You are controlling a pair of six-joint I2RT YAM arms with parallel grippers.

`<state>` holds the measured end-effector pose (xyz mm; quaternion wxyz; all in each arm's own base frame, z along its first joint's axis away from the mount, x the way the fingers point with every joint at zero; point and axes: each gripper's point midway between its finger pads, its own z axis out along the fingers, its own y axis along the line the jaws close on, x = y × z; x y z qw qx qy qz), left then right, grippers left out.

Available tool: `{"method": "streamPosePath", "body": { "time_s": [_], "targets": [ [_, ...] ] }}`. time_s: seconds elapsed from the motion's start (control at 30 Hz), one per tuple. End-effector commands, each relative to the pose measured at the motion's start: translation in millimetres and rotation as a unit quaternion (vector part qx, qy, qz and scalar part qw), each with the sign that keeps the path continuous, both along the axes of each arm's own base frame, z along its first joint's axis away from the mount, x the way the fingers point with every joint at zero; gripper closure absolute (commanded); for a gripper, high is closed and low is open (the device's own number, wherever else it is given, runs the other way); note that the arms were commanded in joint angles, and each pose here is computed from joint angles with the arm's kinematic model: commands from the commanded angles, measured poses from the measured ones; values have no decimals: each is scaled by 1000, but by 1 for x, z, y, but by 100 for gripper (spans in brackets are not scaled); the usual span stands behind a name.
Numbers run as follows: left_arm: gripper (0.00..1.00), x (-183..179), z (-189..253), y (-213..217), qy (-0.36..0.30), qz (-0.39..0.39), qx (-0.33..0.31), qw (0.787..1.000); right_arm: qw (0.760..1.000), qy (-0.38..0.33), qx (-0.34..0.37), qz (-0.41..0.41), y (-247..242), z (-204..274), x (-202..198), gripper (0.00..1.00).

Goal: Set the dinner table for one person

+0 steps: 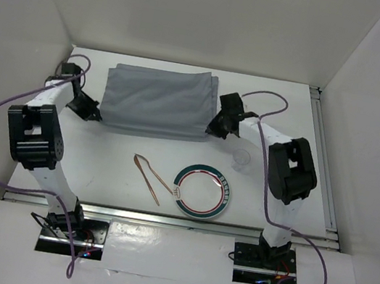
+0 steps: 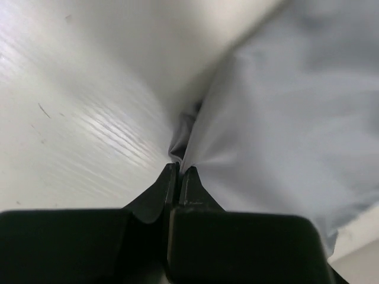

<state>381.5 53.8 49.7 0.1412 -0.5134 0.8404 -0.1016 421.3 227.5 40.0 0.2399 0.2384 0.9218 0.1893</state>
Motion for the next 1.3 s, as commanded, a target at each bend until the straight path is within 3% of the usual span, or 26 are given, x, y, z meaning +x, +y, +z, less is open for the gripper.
{"method": "streamPosePath", "body": {
  "time_s": [0.0, 0.13, 0.17, 0.27, 0.53, 0.73, 0.87, 1.03, 1.1, 1.17, 1.27],
  "targets": [
    [100, 26, 103, 15, -114, -29, 45, 992, 988, -154, -14, -4, -15, 134, 37, 100],
    [100, 38, 231, 7, -258, -71, 67, 961, 966, -258, -6, -7, -31, 237, 31, 100],
    [100, 35, 250, 4, -277, -75, 68, 956, 956, -293, 5, -8, -36, 273, 21, 100],
    [100, 19, 308, -6, -337, -99, 77, 933, 941, -338, 13, -10, -52, 321, -5, 100],
    [100, -26, 393, -39, -444, -147, 86, 880, 901, -432, 40, -10, -80, 417, -73, 100],
    [100, -26, 416, -51, -477, -177, 74, 858, 885, -464, 35, -16, -92, 449, -91, 100],
    [100, 2, 399, -54, -471, -204, 36, 858, 884, -467, 19, -18, -90, 446, -75, 100],
    [100, 56, 365, -42, -448, -217, 9, 867, 878, -479, -9, -25, -76, 444, -20, 100],
    [100, 74, 377, -42, -464, -224, 17, 857, 874, -484, -16, -25, -75, 445, -1, 100],
    [100, 105, 356, -46, -443, -231, 1, 866, 868, -496, -23, -31, -76, 448, 30, 100],
    [100, 134, 374, -52, -477, -243, -1, 844, 858, -511, -27, -39, -87, 451, 71, 100]
  ]
}}
